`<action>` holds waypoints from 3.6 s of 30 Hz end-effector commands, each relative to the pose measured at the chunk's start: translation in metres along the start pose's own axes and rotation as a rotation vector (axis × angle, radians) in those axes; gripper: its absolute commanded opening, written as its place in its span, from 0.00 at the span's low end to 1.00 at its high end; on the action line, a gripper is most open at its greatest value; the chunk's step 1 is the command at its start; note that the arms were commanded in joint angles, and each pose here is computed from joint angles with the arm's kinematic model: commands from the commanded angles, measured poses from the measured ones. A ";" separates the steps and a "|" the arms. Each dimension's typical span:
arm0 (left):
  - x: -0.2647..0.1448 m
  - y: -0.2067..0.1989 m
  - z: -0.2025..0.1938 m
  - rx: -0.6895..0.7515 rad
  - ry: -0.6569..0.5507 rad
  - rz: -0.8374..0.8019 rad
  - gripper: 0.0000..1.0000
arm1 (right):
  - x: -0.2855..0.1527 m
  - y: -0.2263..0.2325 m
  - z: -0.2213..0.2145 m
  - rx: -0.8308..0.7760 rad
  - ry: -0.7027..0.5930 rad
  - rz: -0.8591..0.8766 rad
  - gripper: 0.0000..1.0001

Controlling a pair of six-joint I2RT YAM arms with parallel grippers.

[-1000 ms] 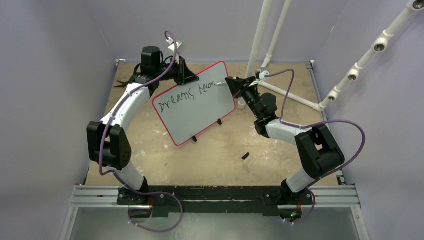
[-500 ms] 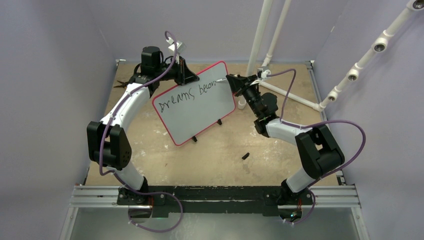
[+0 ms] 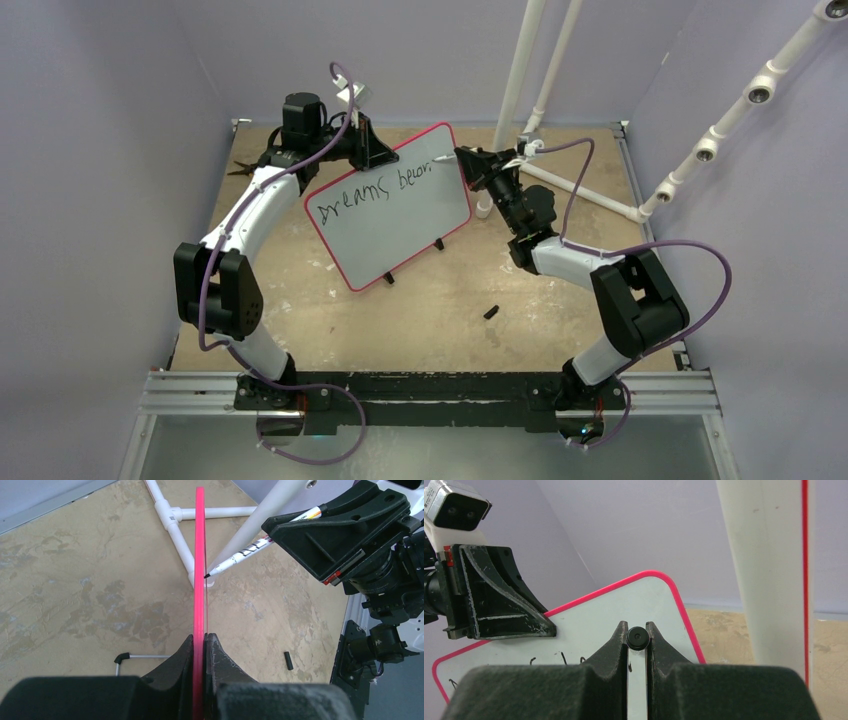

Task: Write a sentence on the whiteboard

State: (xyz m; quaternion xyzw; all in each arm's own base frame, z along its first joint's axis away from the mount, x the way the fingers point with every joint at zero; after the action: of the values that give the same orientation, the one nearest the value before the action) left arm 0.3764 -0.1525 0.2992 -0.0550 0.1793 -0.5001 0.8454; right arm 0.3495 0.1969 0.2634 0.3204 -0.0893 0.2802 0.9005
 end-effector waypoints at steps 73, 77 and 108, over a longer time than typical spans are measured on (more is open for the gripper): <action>0.006 -0.001 -0.031 -0.111 0.091 -0.047 0.00 | -0.011 -0.012 -0.002 -0.037 -0.016 -0.087 0.00; 0.006 0.000 -0.031 -0.110 0.092 -0.047 0.00 | -0.009 -0.009 0.003 -0.040 -0.031 -0.082 0.00; 0.007 -0.001 -0.031 -0.112 0.090 -0.052 0.00 | 0.010 0.009 0.021 -0.014 -0.102 0.020 0.00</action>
State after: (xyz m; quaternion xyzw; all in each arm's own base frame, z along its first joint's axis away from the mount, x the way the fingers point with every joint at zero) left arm 0.3761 -0.1529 0.2993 -0.0594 0.1806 -0.5021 0.8437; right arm 0.3520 0.1934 0.2661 0.3194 -0.1009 0.2606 0.9055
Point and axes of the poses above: each gripper's point midway between its finger pads, its own x axis out along the fingers, its own y axis along the line the jaws close on, z = x × y, the point moved 9 cm from there along -x, back along the fingers, and after that the axes turned 8 degrees about x, right-handed, at the moved point
